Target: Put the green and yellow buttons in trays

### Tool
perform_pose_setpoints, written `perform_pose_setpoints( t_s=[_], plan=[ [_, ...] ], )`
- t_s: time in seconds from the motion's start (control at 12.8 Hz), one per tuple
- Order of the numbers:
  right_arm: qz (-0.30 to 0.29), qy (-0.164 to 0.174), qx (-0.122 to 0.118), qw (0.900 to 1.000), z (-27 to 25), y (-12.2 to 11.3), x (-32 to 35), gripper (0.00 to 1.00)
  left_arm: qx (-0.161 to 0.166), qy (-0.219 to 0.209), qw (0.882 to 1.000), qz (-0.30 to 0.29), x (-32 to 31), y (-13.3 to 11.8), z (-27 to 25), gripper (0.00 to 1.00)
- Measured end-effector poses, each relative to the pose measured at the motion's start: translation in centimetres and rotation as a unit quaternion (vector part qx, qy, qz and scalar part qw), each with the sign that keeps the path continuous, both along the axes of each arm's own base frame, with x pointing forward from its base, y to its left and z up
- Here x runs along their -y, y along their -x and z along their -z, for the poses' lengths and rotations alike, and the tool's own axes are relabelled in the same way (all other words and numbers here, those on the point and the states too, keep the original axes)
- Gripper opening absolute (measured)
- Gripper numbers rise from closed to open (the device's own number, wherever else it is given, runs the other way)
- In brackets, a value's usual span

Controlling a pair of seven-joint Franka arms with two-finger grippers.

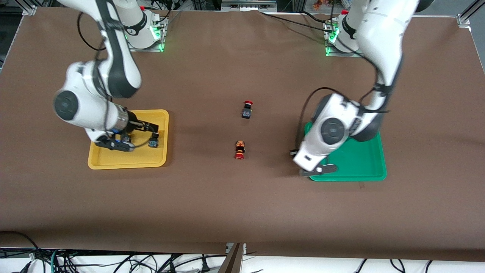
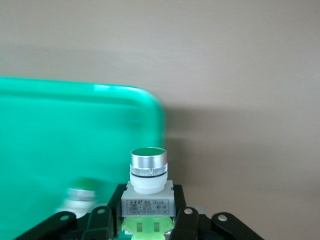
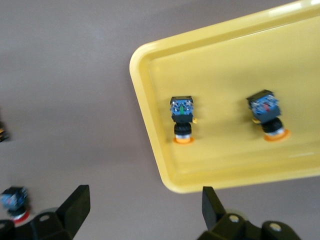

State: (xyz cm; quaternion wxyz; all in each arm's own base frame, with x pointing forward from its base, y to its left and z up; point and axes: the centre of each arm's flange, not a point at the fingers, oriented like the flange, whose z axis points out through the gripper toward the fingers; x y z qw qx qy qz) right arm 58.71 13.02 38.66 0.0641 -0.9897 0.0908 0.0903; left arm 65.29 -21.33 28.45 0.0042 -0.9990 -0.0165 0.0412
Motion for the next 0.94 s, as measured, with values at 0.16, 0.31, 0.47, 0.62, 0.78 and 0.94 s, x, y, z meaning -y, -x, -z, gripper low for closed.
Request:
perform_pose_setpoints(
  t_s=[0.16,0.31,0.47,0.62,0.78,0.94],
  plan=[
    [-0.013,-0.001,0.004,1.0,-4.4,1.3,1.2,0.99,-0.014,-0.002,0.998,0.064,-8.2,0.5,-0.6,0.41],
    [-0.026,0.005,0.005,1.0,-8.0,2.9,2.0,0.99,-0.039,-0.004,0.994,0.104,-14.9,1.8,0.7,0.41],
    [-0.039,0.014,0.011,0.999,-11.2,4.4,3.2,0.99,-0.054,-0.004,0.991,0.123,-18.7,3.3,3.1,0.41],
    [-0.047,0.018,0.023,0.998,-13.8,5.5,4.3,1.0,-0.045,-0.004,0.991,0.129,-19.6,4.8,5.7,0.41],
    [-0.052,0.026,0.035,0.998,-15.6,6.1,5.1,1.0,-0.033,-0.003,0.991,0.131,-19.6,6.0,7.7,0.41],
    [-0.053,0.033,0.038,0.997,-17.0,6.2,5.6,1.0,-0.017,-0.002,0.993,0.119,-19.5,5.5,7.1,0.57]
  ],
)
